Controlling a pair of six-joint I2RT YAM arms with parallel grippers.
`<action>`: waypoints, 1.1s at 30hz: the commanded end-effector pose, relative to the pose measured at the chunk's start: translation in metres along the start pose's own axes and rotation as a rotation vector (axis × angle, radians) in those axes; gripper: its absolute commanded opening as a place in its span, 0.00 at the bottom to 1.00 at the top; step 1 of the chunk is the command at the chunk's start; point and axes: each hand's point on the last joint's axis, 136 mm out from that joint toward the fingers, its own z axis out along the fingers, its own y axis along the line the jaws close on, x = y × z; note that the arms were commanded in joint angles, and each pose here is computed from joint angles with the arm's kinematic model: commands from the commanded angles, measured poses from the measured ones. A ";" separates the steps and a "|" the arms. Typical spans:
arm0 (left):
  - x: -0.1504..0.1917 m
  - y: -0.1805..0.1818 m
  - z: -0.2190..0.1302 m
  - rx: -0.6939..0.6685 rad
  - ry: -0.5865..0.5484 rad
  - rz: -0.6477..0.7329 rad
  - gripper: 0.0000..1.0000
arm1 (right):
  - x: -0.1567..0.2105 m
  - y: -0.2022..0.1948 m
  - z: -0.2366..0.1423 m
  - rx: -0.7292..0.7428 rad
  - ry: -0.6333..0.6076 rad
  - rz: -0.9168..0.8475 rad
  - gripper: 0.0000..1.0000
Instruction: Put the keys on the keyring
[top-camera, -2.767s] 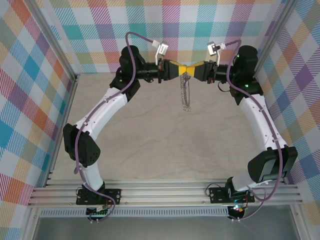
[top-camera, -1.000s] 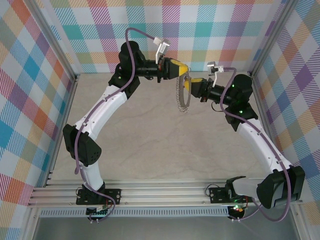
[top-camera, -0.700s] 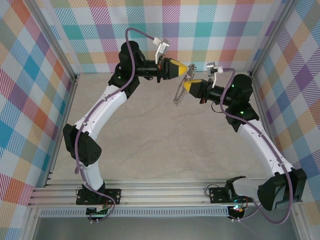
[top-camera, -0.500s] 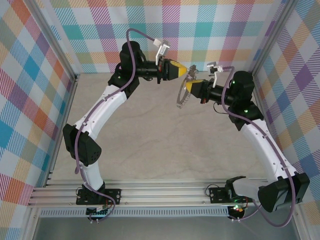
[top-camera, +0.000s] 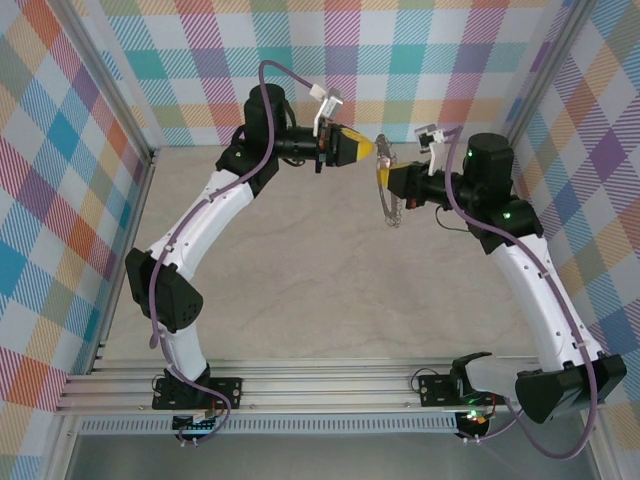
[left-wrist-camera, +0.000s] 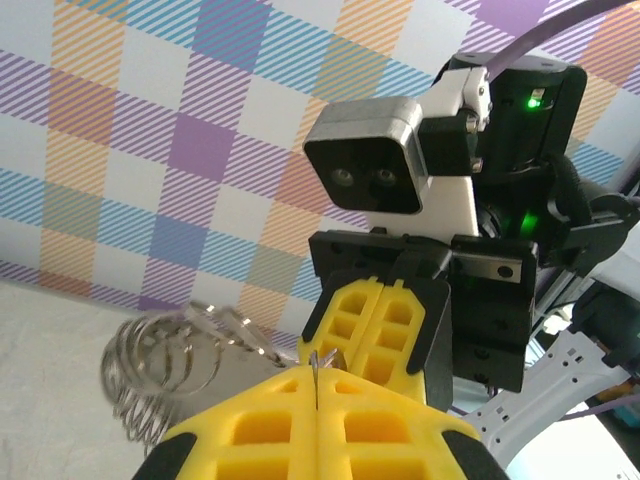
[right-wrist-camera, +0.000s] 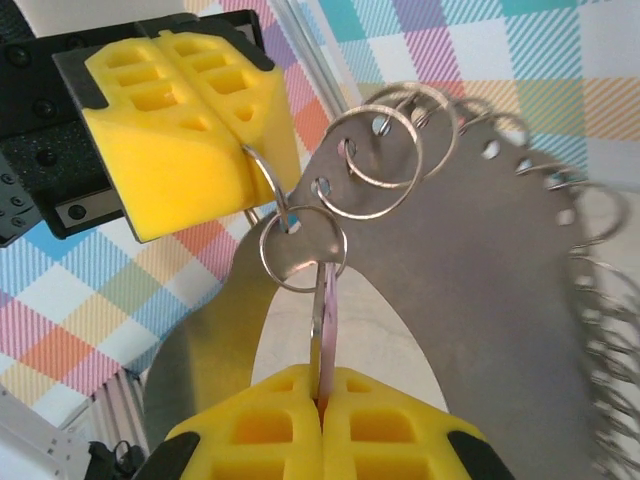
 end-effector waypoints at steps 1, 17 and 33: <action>-0.020 -0.024 -0.011 0.004 -0.019 0.073 0.00 | -0.011 -0.001 -0.005 0.035 -0.002 -0.039 0.00; -0.017 -0.024 -0.011 0.006 -0.010 0.069 0.00 | -0.008 -0.002 0.007 -0.013 0.027 -0.014 0.00; -0.010 -0.022 -0.012 0.000 0.012 0.069 0.00 | -0.024 -0.005 -0.012 0.106 0.019 -0.124 0.00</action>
